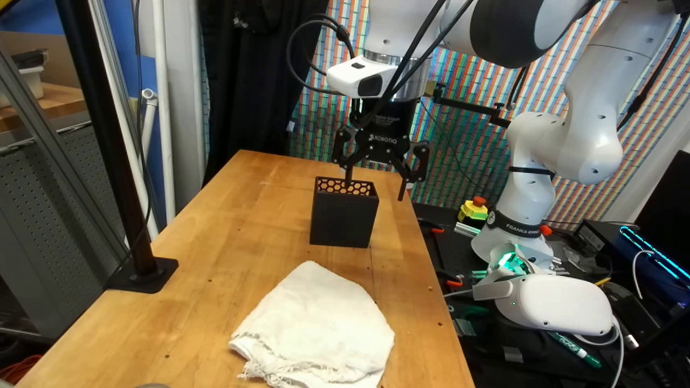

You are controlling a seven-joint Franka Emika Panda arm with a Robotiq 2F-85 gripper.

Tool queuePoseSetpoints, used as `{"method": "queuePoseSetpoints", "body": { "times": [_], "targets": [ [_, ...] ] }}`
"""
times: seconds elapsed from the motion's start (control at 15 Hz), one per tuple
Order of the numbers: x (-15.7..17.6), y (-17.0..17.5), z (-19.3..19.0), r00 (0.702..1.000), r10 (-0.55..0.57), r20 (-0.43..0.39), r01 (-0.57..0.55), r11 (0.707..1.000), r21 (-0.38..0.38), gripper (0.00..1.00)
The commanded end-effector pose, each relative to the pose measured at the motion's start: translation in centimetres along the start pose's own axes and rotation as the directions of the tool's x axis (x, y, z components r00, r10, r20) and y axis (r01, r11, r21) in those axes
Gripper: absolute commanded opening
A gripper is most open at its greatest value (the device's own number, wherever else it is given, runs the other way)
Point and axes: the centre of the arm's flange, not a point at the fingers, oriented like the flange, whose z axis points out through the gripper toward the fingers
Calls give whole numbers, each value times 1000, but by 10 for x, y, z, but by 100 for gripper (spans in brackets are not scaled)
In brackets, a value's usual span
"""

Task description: Place the white towel inside the black basket

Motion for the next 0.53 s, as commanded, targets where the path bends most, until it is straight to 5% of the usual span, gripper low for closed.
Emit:
{"method": "queuePoseSetpoints", "body": {
  "times": [0.0, 0.2, 0.47],
  "targets": [
    [32, 8, 11, 980, -196, -19, 196, 980, -25, 100],
    [72, 15, 23, 939, -344, -21, 343, 938, -43, 100],
    [121, 30, 51, 846, -533, -25, 531, 845, -65, 100]
  ]
}}
